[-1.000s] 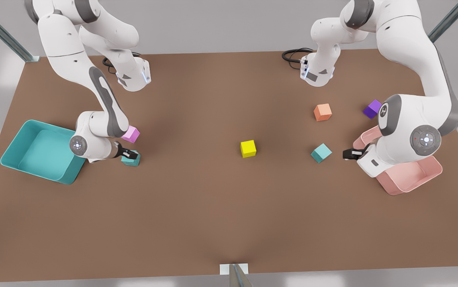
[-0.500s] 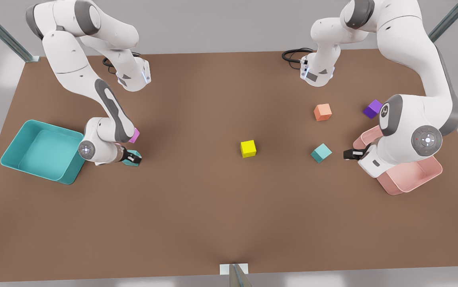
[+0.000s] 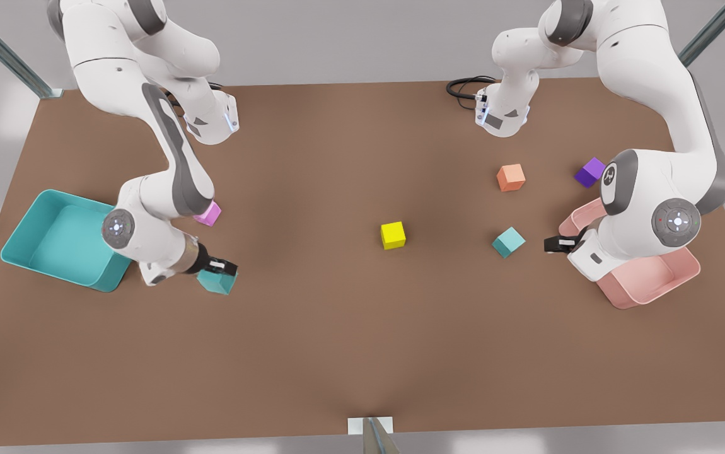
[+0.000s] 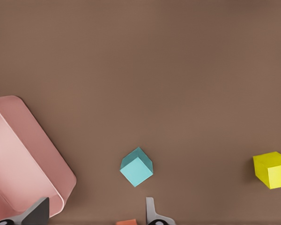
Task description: Stack the two blue cubes on top of each other
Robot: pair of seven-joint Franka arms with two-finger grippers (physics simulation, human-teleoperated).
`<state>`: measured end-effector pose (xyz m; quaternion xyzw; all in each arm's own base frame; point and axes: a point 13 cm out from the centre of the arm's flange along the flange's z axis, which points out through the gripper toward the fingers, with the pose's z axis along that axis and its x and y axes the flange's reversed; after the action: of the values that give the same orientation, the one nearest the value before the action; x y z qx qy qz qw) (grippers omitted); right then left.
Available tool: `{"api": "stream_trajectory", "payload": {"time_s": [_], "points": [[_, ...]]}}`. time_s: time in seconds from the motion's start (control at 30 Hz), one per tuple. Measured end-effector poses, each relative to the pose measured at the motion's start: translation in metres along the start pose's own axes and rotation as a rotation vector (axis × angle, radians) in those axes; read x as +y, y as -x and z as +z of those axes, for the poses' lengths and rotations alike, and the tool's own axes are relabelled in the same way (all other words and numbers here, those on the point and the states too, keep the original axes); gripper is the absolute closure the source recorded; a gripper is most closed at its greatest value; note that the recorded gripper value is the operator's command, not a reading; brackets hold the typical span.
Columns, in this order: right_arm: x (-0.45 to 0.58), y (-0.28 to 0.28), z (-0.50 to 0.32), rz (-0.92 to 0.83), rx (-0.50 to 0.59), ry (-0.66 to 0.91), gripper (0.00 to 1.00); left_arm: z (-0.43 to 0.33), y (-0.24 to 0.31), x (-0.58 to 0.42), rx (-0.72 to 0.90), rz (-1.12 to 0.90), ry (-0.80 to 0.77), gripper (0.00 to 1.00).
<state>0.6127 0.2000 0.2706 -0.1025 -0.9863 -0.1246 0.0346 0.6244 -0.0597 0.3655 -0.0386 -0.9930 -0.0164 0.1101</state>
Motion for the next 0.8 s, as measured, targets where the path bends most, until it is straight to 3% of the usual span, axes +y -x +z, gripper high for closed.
{"api": "stream_trajectory", "payload": {"time_s": [0.13, 0.2, 0.4, 0.53, 0.67, 0.77, 0.8], "points": [[0.256, -0.087, 0.0, -0.429, 0.007, 0.063, 0.76, 0.038, -0.012, 0.026, 0.073, -0.055, -0.012, 0.0], [0.318, -0.096, 0.042, -0.525, -0.011, 0.06, 0.79, 0.101, -0.012, 0.021, 0.144, -0.1, -0.036, 0.0], [0.312, -0.043, 0.191, -0.534, -0.067, 0.007, 0.79, 0.179, 0.007, 0.008, 0.147, -0.296, -0.18, 0.0], [0.336, -0.081, 0.266, -0.619, -0.091, -0.001, 0.79, 0.213, 0.003, 0.002, 0.121, -0.394, -0.209, 0.0], [0.347, -0.108, 0.307, -0.667, -0.1, 0.004, 0.79, 0.223, -0.042, -0.016, 0.077, -0.464, -0.192, 0.0], [0.349, -0.109, 0.317, -0.675, -0.114, 0.016, 0.66, 0.221, -0.053, -0.044, 0.038, -0.492, -0.193, 0.0], [0.349, -0.107, 0.319, -0.674, -0.12, 0.018, 0.29, 0.222, -0.053, -0.049, 0.028, -0.507, -0.196, 0.0]]}}
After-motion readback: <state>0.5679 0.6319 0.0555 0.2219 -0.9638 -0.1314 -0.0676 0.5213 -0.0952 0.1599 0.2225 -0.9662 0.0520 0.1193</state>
